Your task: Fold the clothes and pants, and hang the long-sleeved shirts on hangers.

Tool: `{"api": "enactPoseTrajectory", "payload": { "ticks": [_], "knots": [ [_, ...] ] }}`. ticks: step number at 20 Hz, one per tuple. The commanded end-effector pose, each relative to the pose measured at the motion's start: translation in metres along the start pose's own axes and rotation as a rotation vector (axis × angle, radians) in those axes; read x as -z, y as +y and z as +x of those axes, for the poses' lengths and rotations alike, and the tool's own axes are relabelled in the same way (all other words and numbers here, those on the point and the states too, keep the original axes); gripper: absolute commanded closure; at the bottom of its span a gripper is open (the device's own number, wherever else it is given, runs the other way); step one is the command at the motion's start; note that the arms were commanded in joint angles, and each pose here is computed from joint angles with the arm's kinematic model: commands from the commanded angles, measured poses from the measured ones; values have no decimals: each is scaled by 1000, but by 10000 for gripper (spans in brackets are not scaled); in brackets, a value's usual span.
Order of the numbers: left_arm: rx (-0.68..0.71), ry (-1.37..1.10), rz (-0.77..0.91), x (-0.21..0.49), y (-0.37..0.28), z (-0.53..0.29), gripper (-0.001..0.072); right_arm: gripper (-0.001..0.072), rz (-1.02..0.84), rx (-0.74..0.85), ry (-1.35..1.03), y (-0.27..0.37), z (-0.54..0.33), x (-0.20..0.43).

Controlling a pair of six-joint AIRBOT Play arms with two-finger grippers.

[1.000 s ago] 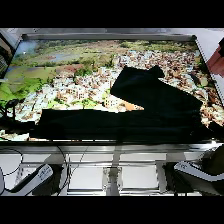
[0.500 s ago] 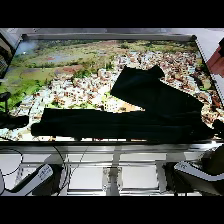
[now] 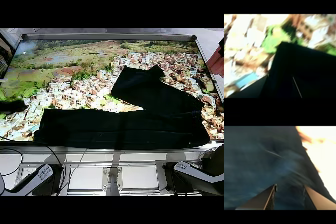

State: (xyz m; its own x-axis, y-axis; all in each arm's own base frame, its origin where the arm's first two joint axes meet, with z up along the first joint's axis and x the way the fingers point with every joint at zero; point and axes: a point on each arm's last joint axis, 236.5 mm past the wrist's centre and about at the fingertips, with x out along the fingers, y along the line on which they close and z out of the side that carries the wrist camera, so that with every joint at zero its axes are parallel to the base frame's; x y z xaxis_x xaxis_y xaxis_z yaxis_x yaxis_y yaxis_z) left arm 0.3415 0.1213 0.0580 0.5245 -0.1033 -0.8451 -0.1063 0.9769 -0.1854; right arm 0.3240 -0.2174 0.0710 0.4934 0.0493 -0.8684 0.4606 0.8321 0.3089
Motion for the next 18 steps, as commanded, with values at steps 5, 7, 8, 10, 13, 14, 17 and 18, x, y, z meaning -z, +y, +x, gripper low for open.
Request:
{"api": "enactPoseTrajectory", "payload": {
  "ticks": [5,7,8,10,13,14,17,18],
  "knots": [
    [364,-192,115,-55,-123,-16,351,328,-632,-326,-14,278,101,3],
    [386,-181,142,-53,-137,-14,351,336,-803,-318,61,327,143,43],
    [392,-177,151,-52,-142,-14,351,348,-880,-294,85,341,160,58],
    [401,-170,158,-50,-145,-13,351,348,-1011,-202,111,356,188,75],
    [405,-163,159,-48,-146,-13,350,346,-1110,-150,98,380,204,83],
    [405,-164,160,-48,-147,-13,350,345,-1137,-165,107,390,203,91],
    [405,-164,160,-48,-147,-13,350,345,-1316,-204,121,417,202,131],
    [405,-163,161,-48,-147,-13,350,345,-1371,-212,123,425,203,143]
  ]
}}
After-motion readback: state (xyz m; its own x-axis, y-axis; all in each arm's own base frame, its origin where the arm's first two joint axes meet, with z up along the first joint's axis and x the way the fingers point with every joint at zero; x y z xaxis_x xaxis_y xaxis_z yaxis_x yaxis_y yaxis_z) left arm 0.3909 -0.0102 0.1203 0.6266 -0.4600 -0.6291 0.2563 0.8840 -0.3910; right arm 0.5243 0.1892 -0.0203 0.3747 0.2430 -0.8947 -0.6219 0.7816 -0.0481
